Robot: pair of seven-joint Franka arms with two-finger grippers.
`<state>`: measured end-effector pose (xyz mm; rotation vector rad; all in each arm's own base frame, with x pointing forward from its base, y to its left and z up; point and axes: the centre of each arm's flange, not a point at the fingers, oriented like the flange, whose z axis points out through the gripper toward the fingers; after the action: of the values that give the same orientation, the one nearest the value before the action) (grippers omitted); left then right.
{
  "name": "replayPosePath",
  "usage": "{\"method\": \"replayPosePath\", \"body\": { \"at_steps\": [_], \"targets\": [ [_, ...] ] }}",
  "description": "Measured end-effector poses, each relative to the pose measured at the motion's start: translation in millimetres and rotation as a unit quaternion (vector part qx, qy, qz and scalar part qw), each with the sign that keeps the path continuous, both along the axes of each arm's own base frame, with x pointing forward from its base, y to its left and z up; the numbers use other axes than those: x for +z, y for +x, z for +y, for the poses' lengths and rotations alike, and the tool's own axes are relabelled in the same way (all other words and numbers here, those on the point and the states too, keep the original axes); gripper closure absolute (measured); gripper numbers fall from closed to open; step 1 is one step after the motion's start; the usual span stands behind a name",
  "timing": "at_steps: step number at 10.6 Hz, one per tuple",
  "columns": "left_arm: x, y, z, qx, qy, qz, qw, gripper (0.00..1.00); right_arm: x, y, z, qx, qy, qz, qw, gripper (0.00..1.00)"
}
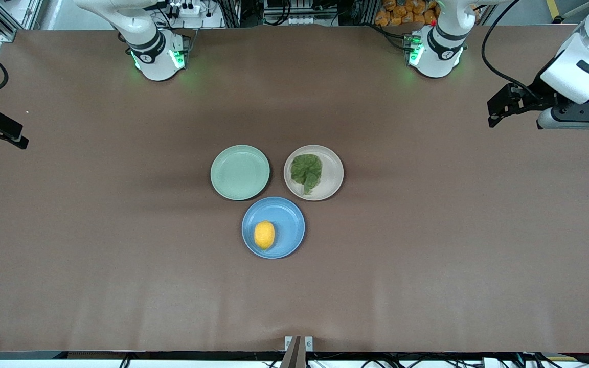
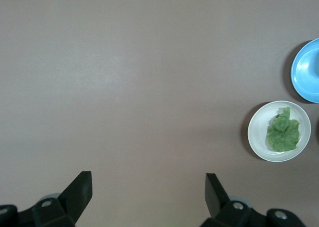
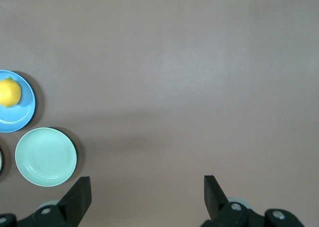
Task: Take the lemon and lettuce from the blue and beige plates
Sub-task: 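Move the right gripper to the lemon while the left gripper reaches the lettuce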
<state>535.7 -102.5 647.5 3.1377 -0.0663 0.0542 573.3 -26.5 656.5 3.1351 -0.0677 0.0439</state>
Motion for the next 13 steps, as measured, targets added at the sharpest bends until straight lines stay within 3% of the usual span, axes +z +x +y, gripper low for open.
{"method": "replayPosePath", "body": {
  "at_steps": [9,13],
  "targets": [
    [-11,8,-4,-0.015,-0.001,0.003,1.0,0.0,-8,2,13,0.012,0.003,0.006,1.0,0.0],
    [-47,26,-30,-0.037,-0.004,0.022,0.999,0.0,-54,27,76,-0.022,0.013,-0.015,1.0,0.0]
  ]
}}
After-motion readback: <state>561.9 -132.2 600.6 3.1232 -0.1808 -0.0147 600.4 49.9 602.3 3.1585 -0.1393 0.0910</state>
